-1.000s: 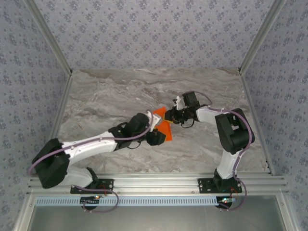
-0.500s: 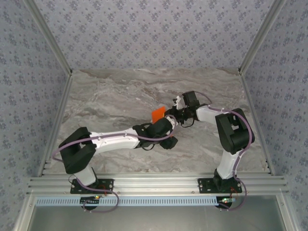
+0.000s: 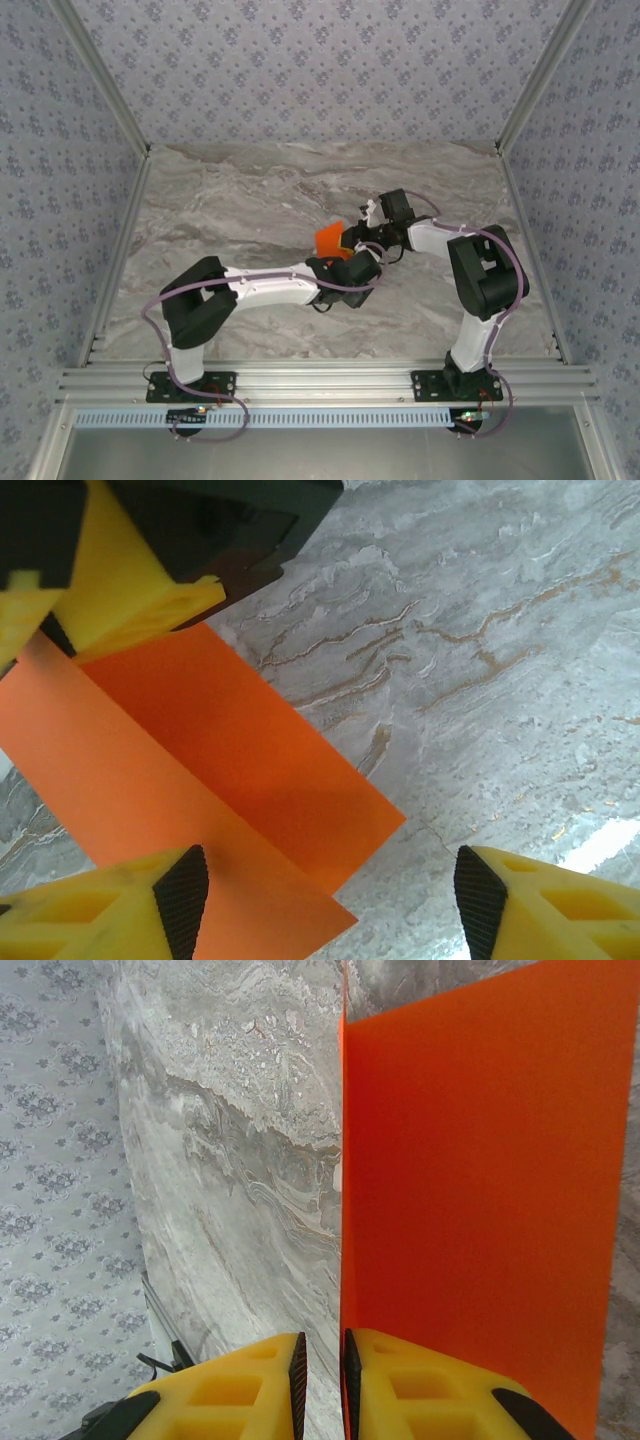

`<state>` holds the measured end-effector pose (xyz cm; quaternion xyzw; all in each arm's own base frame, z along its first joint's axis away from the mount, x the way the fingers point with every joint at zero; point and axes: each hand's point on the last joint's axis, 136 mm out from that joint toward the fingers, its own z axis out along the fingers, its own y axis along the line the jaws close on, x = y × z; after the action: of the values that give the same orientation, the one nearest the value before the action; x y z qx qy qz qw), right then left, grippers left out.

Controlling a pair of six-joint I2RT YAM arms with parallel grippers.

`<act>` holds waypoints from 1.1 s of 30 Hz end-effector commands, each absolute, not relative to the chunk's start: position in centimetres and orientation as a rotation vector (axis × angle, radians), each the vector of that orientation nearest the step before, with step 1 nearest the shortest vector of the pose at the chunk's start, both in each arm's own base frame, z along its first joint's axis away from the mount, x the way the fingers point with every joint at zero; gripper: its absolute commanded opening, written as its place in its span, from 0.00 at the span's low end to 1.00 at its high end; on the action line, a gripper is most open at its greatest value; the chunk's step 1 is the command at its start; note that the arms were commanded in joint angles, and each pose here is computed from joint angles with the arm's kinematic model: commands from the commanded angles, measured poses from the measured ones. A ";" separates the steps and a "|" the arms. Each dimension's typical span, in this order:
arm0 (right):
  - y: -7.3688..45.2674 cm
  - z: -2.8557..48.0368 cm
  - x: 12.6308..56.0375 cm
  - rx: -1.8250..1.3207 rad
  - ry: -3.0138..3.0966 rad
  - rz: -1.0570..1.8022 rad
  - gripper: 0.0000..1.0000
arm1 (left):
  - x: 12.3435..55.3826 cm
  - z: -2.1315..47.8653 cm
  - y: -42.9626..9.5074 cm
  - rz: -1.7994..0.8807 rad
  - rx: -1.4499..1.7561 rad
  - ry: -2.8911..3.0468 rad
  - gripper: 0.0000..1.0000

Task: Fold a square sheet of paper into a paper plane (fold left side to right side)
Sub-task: Fold the triangle a second time at the center of the table.

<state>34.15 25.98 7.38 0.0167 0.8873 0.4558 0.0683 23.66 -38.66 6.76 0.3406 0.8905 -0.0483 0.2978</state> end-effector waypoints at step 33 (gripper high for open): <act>25.9 8.2 34.8 -0.017 2.674 1.329 0.21 | 23.2 10.0 -38.2 -0.169 0.846 2.288 0.00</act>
<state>34.26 25.87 7.63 0.0082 0.8926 0.4457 0.0682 22.95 -37.98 8.16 0.3454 0.8779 -0.0247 0.3308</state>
